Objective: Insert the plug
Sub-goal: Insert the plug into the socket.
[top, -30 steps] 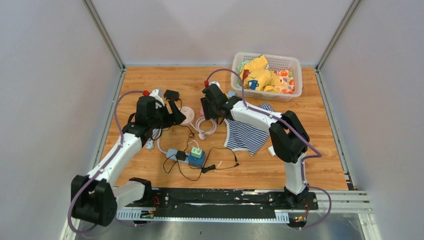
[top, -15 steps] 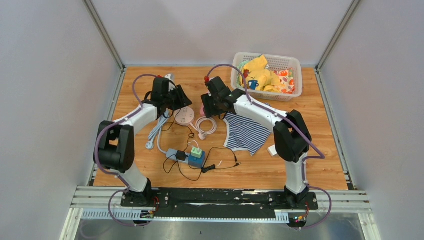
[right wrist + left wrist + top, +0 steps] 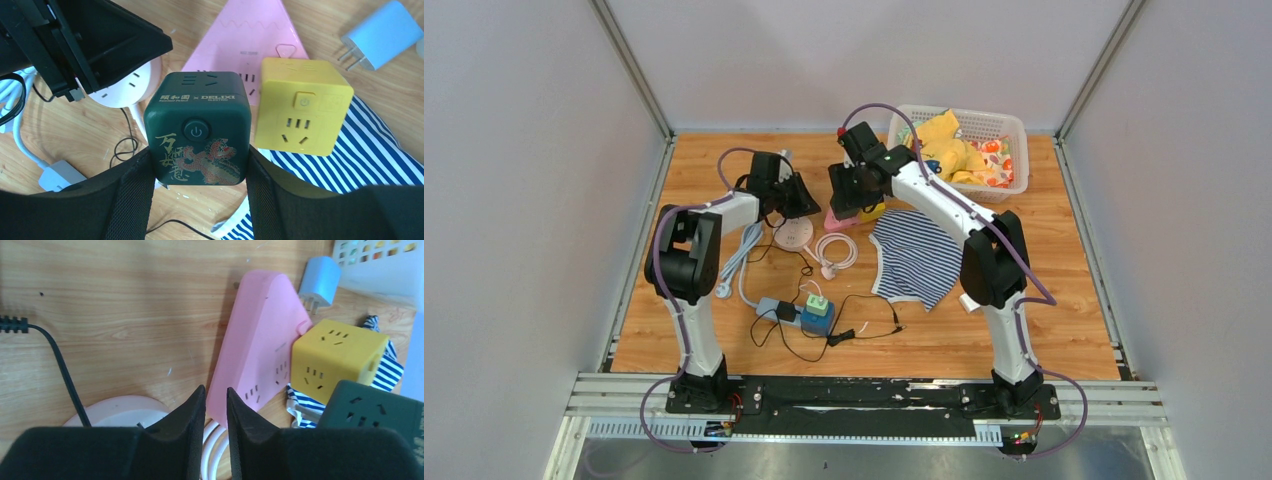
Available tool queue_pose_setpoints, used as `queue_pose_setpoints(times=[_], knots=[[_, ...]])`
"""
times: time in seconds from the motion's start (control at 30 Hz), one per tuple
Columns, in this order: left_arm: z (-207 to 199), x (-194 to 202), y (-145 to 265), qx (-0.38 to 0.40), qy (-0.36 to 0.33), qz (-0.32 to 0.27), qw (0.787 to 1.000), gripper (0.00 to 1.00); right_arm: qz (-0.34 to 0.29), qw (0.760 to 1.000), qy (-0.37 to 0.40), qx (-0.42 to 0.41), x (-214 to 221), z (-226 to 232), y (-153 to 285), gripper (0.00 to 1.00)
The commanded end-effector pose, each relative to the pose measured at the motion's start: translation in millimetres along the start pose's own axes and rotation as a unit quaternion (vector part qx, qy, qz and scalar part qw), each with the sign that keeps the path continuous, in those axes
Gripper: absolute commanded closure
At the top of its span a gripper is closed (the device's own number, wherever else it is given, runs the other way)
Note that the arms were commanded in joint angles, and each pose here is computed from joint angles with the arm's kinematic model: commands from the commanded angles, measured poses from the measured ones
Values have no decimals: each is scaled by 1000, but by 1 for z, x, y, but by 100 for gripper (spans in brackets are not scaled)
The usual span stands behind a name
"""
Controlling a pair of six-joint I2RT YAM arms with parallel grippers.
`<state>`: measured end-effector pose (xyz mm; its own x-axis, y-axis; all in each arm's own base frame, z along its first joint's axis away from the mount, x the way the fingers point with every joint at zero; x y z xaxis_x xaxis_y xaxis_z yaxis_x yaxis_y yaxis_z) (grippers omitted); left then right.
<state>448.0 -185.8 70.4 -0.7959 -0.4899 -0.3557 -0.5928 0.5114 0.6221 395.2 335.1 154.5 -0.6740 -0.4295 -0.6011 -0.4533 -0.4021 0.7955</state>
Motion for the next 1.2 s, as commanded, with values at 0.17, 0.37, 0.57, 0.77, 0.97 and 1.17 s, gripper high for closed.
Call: queue_pose_setpoints(times=[0.17,0.37,0.57,0.77,0.97,1.17], knots=[[-12,11,-20,26,10,37,999,77,36,999,-20,-27,8,-2,-4,100],[-12,23,-26,33,14,60,998,80,31,999,-17,-27,8,-3,-12,100],[-7,31,-29,29,21,72,997,81,29,999,-17,-12,15,-9,-26,100],[-8,30,-29,31,21,71,997,81,34,999,-17,-7,24,-11,-36,100],[-7,31,-29,31,22,73,997,81,37,999,-13,17,30,-20,-40,100],[-8,30,-29,32,23,74,997,81,31,999,-14,25,29,-23,-42,100]])
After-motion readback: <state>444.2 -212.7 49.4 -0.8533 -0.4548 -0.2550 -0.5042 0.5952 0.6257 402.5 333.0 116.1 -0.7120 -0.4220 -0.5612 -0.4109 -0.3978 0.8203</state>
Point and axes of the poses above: each gripper's point midway between its finger pads, its own y axis back along the fingers, its own z axis along the line the jaws close on, x = y × z, the point moved 1 cm from there along y, back along the fingers, and after that the axes turned 13 degrees about y, right-handed, at the moved point
